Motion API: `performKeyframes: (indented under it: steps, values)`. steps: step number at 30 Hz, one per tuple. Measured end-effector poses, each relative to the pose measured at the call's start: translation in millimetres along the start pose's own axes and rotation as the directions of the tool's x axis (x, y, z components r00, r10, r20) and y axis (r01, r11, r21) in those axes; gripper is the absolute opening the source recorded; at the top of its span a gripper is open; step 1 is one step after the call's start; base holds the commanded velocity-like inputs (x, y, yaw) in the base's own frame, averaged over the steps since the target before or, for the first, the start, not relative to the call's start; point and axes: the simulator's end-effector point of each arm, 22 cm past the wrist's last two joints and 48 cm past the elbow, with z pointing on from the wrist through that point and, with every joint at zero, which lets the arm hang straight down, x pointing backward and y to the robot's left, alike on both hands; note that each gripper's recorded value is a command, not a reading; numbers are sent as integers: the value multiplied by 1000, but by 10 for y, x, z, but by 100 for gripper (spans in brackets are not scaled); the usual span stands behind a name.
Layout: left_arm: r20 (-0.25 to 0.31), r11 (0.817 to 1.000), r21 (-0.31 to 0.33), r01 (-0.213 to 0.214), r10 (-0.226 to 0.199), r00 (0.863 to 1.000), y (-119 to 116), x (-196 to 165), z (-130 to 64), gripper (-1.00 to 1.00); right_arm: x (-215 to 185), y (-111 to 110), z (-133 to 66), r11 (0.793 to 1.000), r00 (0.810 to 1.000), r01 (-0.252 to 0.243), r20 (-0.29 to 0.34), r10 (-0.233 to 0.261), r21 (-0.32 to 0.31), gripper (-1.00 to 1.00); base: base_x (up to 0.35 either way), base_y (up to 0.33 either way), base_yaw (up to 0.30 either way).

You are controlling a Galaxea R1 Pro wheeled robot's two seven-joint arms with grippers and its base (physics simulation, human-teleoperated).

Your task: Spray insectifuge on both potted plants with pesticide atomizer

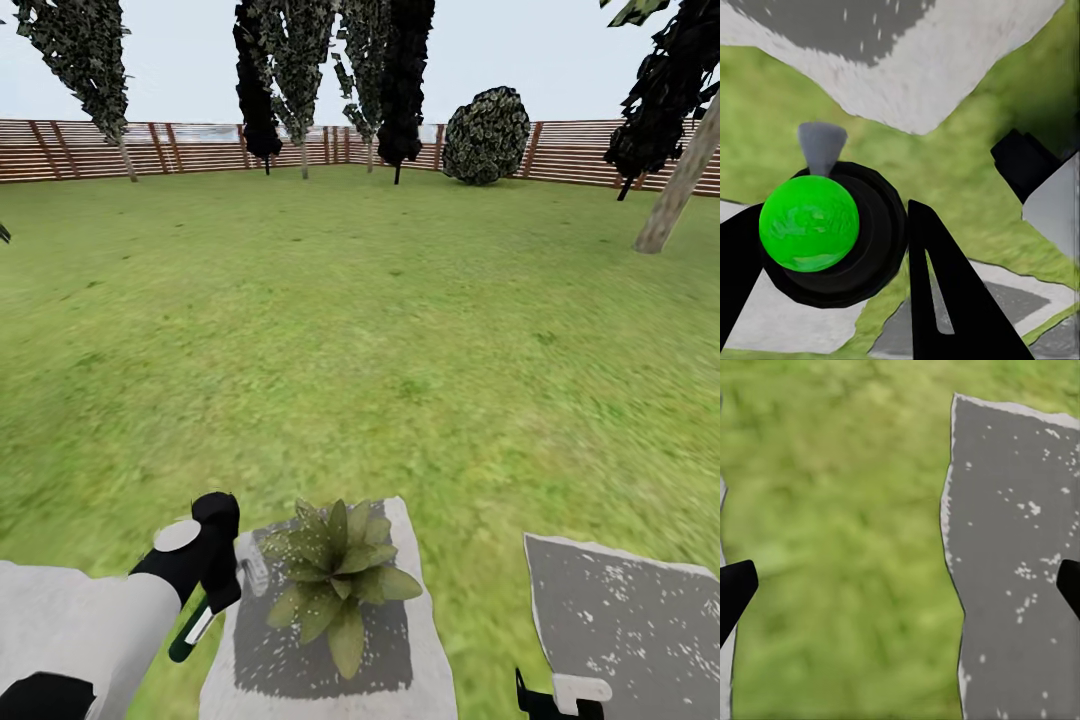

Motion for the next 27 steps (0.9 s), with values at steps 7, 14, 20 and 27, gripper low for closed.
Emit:
performKeyframes:
  steps: [7,14,20,27]
  values:
    - [-29,1000,17,0,0,1000,-162,153,252,-100,0,-14,1,1000,1000,1,0,-1,3,100,0,0,0]
    - [36,997,-38,67,-66,997,36,103,256,-100,1,-12,1,1000,1000,1,0,-1,1,100,0,0,0]
    - [-9,998,6,67,-67,998,-102,220,434,-100,0,-11,1,1000,1000,1,0,-1,1,100,0,0,10]
    - [-21,998,12,69,-68,997,-128,258,486,-100,0,0,1,1000,1000,0,0,0,0,100,0,0,218]
